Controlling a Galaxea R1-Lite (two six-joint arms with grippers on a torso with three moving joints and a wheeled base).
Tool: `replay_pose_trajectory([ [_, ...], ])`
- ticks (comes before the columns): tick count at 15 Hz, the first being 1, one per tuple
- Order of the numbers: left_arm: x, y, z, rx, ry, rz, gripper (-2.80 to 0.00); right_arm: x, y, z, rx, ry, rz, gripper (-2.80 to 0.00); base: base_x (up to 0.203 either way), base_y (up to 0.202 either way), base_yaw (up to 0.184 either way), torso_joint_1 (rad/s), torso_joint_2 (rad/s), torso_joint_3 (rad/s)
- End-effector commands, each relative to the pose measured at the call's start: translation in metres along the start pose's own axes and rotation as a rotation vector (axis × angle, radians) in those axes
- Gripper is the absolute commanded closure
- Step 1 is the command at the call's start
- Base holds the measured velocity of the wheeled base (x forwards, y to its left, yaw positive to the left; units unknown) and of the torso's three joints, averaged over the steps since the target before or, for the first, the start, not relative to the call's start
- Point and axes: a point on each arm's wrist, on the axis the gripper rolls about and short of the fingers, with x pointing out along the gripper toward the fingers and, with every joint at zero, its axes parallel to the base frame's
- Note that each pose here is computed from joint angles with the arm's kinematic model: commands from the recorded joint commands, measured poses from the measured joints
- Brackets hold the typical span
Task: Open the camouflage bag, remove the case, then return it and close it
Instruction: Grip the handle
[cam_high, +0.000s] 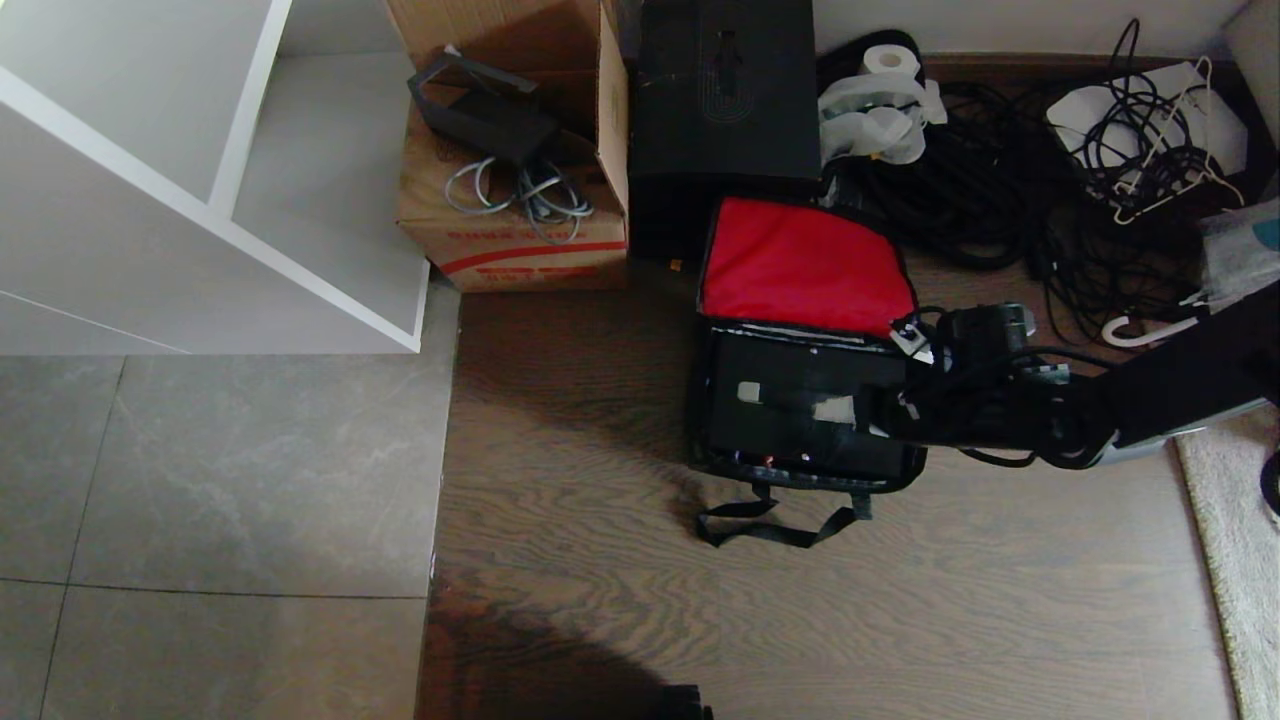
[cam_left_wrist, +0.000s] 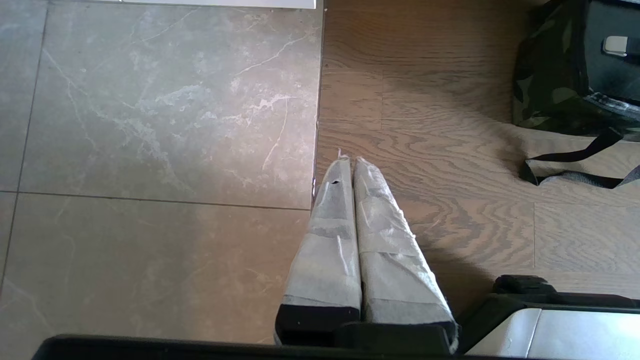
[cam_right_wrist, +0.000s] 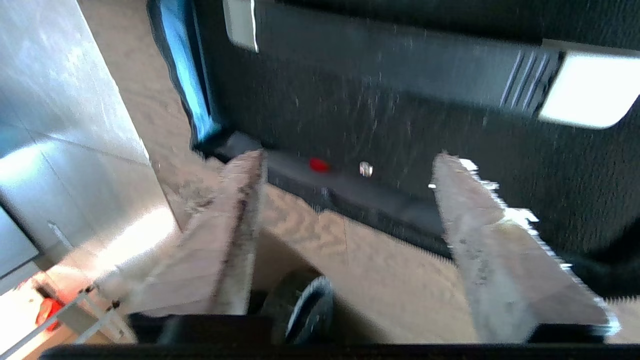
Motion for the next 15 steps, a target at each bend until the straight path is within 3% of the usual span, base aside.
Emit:
replay_pose_trajectory([
  [1,0.000,0.000,0.000,-0.001,0.001,0.000,0.00,0.004,0.000,0.005,-0.021,-0.056,0.021,-2.80,0.000,0.000,0.000,0.000,0.00,0.000],
  [3,0.000,0.000,0.000,-0.001,0.001,0.000,0.00,0.009,0.005,0.009,-0.062,-0.112,0.050,-2.80,0.000,0.000,0.000,0.000,0.00,0.000],
  [6,0.000,0.000,0.000,0.000,0.001,0.000,0.00,0.012,0.005,-0.004,-0.181,-0.081,0.043,-2.80,0.000,0.000,0.000,0.000,0.00,0.000],
  [9,0.000,0.000,0.000,0.000,0.001,-0.001,0.00,0.018,0.006,-0.030,-0.443,-0.061,0.032,-2.80,0.000,0.000,0.000,0.000,0.00,0.000],
  [12,0.000,0.000,0.000,0.000,0.001,0.000,0.00,0.031,0.011,-0.037,-0.616,-0.190,0.035,-2.80,0.000,0.000,0.000,0.000,0.00,0.000],
  [15,0.000,0.000,0.000,0.000,0.000,0.000,0.00,0.037,0.013,-0.042,-0.837,-0.269,-0.154,-2.80,0.000,0.000,0.000,0.000,0.00,0.000],
])
